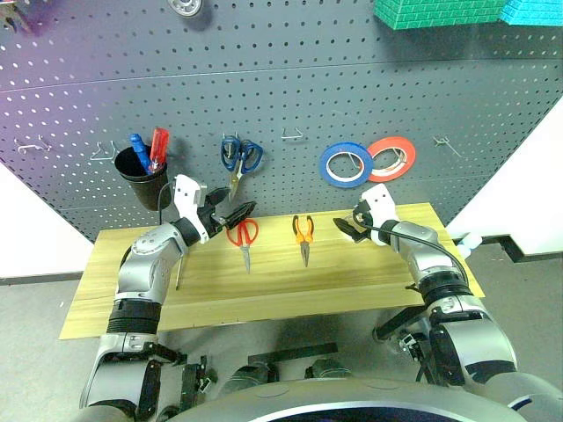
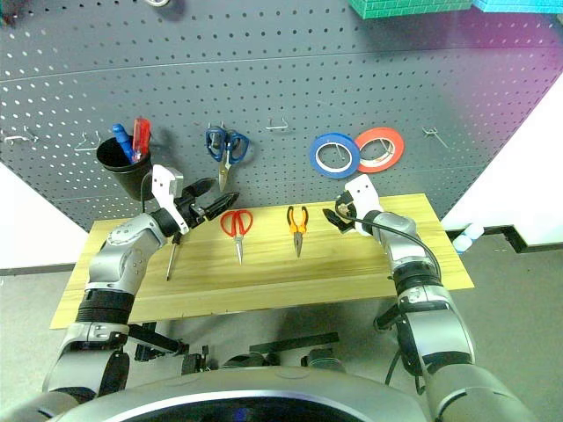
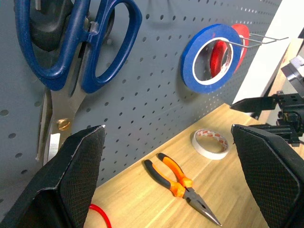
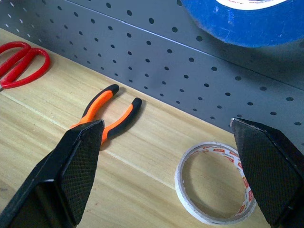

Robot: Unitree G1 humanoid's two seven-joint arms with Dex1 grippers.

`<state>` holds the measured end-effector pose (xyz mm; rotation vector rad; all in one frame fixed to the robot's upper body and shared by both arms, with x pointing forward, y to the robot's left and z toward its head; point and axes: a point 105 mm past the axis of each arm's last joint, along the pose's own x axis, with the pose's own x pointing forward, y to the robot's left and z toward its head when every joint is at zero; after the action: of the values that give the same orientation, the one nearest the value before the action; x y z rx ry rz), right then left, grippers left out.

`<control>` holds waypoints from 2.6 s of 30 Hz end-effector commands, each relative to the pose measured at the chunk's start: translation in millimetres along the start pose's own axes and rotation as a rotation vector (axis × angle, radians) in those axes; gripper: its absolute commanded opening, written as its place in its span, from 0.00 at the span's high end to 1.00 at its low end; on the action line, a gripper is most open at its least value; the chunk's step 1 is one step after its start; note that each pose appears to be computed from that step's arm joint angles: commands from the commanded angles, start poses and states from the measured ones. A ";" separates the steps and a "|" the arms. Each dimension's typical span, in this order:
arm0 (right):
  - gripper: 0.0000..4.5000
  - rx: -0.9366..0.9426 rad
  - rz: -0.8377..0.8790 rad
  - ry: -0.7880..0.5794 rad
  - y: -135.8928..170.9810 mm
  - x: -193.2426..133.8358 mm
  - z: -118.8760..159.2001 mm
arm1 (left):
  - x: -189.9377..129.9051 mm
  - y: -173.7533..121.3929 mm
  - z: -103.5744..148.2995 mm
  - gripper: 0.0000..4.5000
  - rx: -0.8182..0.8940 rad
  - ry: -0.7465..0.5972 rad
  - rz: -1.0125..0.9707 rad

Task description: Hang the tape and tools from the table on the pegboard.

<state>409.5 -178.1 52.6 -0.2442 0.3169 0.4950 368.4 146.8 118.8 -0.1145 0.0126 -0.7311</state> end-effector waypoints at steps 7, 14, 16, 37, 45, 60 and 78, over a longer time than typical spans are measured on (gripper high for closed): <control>0.00 -0.007 -0.048 -0.126 -11.2 -4.2 29.2 | 11.3 -6.2 15.8 0.01 0.040 -0.046 -0.039; 0.00 -0.020 -0.037 -0.118 -9.2 -4.8 25.8 | 15.2 -7.1 25.1 0.01 0.064 -0.044 -0.078; 0.00 -0.016 -0.033 -0.112 -9.9 -5.7 24.5 | 13.6 -7.2 26.5 0.01 0.071 -0.043 -0.080; 0.00 0.013 0.061 -0.055 5.0 4.4 15.2 | -21.0 -16.5 18.4 0.01 0.121 0.104 -0.126; 0.00 0.006 0.036 -0.033 -2.9 3.1 13.1 | -14.1 -17.3 18.0 0.01 0.114 0.071 -0.097; 0.00 -0.002 -0.006 0.063 -10.6 4.2 -5.1 | -19.3 -27.4 10.7 0.01 0.101 0.091 -0.085; 0.00 0.012 -0.085 0.107 -25.5 4.4 -9.3 | -15.0 -29.9 18.6 0.01 0.106 0.063 -0.053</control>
<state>416.2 -196.9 31.9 -0.2628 0.4574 0.4187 340.1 142.0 123.3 -0.0084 0.0919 -0.7642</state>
